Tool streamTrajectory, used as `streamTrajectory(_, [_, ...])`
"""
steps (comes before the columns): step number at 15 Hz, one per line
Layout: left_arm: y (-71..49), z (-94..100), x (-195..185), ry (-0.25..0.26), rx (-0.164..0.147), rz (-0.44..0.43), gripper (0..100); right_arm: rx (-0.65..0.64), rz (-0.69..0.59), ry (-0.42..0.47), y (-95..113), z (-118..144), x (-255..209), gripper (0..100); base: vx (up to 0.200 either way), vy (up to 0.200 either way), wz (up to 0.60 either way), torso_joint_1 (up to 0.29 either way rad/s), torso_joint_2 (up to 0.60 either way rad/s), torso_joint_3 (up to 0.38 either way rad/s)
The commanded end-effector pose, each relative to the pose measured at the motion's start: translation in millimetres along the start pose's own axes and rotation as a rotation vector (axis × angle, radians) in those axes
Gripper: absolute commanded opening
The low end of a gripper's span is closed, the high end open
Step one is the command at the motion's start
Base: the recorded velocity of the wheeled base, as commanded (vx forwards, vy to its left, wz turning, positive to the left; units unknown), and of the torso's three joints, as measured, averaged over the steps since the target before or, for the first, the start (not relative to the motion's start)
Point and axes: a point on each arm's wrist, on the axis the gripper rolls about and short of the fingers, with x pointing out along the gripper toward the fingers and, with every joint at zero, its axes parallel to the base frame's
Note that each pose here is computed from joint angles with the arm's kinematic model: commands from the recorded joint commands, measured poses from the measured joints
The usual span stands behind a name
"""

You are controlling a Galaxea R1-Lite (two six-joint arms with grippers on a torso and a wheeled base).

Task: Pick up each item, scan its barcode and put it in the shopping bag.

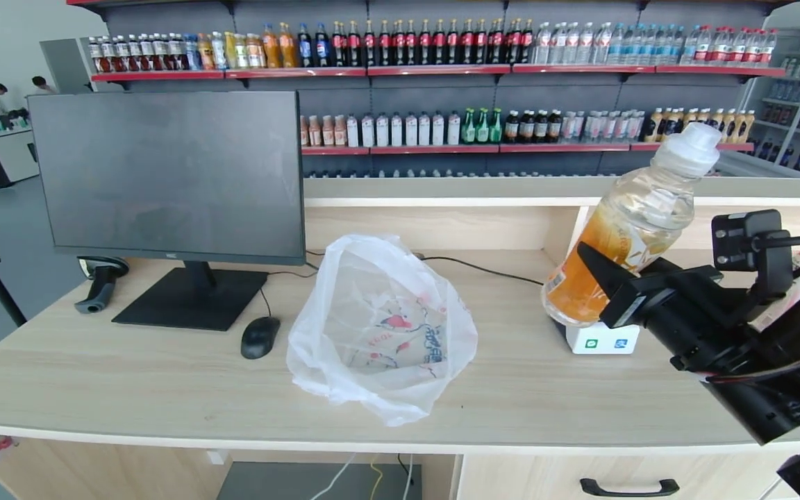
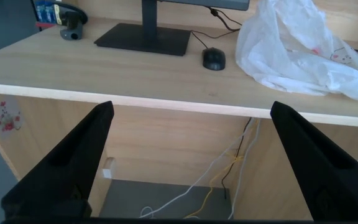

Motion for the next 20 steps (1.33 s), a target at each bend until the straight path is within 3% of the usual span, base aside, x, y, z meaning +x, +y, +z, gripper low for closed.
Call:
streamTrajectory(1, [0.0, 0.1, 0, -0.001, -0.001, 0.001, 100, -0.001, -0.001, 0.001, 0, -1, 0, 0, 0.0, 0.0, 0.6, 0.002, 0.0, -0.002])
streamTrajectory(5, [0.0, 0.1, 0, 0.0, -0.001, 0.001, 100, 0.001, -0.002, -0.002, 0, -1, 3, 0, 0.0, 0.0, 0.15, -0.002, 0.0, 0.002])
streamTrajectory(10, [0.0, 0.1, 0, -0.001, 0.004, 0.001, 100, 0.005, 0.012, 0.046, 7, -23, 24, 0, 0.0, 0.0, 0.0, 0.0, 0.0, 0.0])
streamTrajectory(15, [0.0, 0.1, 0, -0.001, 0.004, 0.001, 100, 0.013, 0.059, 0.077, 30, -57, 61, 0, 0.0, 0.0, 0.0, 0.0, 0.0, 0.0])
streamTrajectory(16, [0.0, 0.1, 0, -0.001, 0.004, 0.0, 100, 0.033, 0.098, 0.075, 47, -68, 73, 0, 0.0, 0.0, 0.0, 0.0, 0.0, 0.0])
streamTrajectory(20, [0.0, 0.1, 0, -0.001, 0.004, 0.0, 100, 0.031, 0.132, 0.116, 62, -92, 80, 0, 0.0, 0.0, 0.0, 0.0, 0.0, 0.0])
